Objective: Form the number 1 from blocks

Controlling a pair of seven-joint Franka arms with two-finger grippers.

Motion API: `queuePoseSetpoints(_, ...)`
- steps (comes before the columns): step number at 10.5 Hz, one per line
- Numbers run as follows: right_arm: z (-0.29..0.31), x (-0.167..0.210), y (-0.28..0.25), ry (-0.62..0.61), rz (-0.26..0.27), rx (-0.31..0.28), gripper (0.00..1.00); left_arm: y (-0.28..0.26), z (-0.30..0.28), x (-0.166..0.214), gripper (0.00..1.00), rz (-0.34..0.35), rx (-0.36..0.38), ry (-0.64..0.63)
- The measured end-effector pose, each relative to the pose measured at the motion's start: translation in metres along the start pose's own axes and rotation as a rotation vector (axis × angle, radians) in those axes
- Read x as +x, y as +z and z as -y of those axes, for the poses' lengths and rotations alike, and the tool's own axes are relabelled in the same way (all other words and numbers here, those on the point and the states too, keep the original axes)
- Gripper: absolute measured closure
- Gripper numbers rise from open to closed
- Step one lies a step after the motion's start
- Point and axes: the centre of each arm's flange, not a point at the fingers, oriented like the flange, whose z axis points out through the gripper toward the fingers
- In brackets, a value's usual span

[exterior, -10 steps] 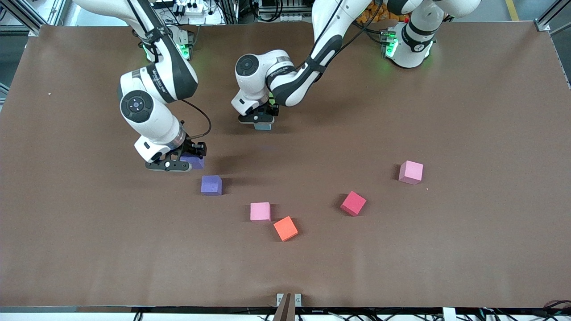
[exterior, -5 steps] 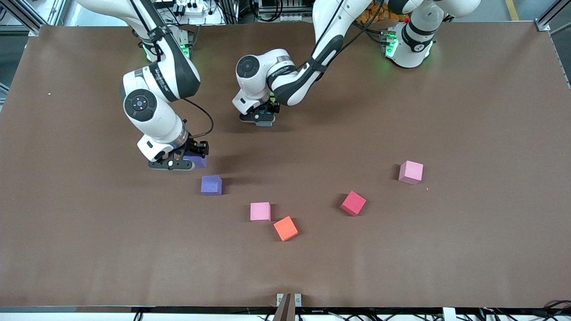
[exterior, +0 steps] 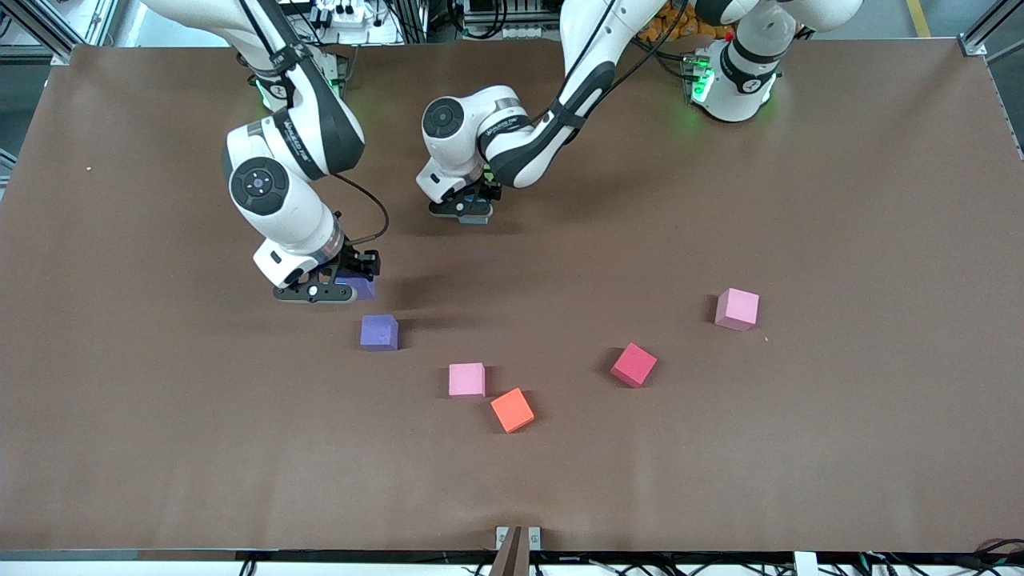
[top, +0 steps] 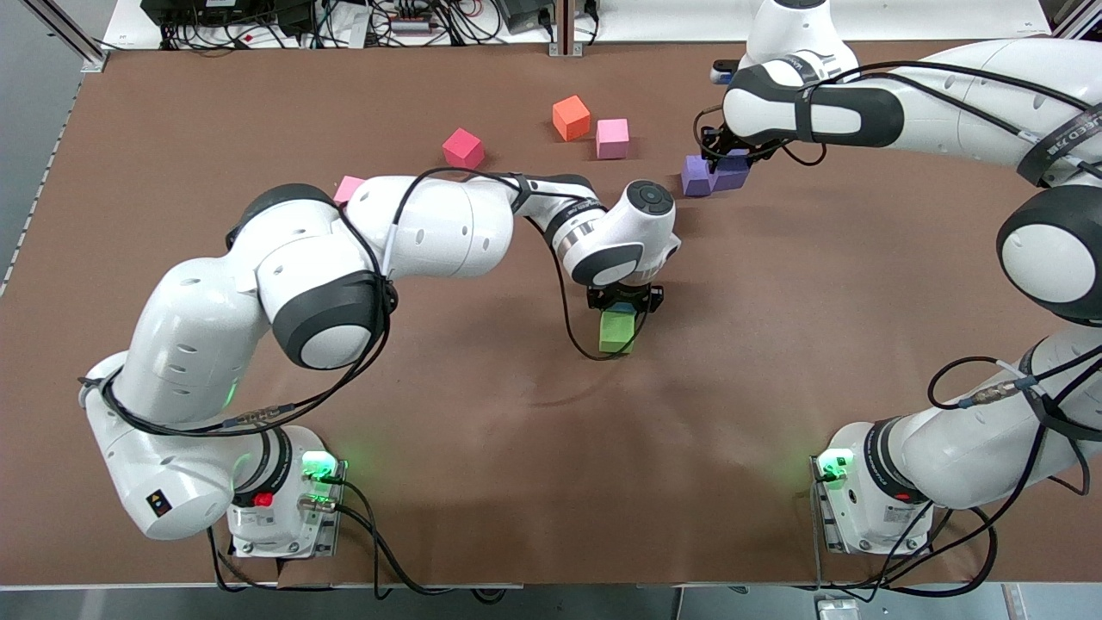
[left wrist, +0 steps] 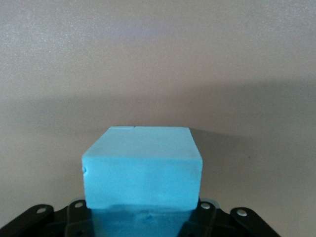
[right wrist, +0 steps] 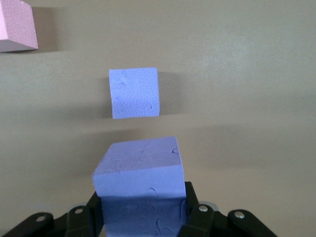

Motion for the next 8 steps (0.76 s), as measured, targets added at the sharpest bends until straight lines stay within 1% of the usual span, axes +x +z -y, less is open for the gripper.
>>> queuePoseSetpoints(4, 0.002, -0.001, 0.0, 0.0, 0.001, 0.003, 0.35, 0.001, 0.0, -0.005, 0.38, 0.013, 0.016, 0.003)
queuePoseSetpoints(5, 0.002, -0.001, 0.0, 0.0, 0.001, 0.003, 0.35, 0.004, 0.0, -0.01, 0.28, 0.024, 0.029, -0.001)
queuePoseSetpoints(6, 0.002, -0.001, 0.0, 0.0, 0.001, 0.003, 0.35, 0.006, 0.0, -0.013, 0.1, 0.029, 0.036, -0.008)
queuePoseSetpoints(7, 0.002, -0.001, 0.0, 0.0, 0.002, 0.003, 0.35, -0.003, 0.0, -0.012, 0.0, 0.024, 0.03, -0.012)
queuePoseSetpoints(8, 0.002, -0.001, 0.0, 0.0, 0.002, 0.003, 0.35, -0.025, 0.001, -0.007, 0.0, 0.01, 0.017, -0.018)
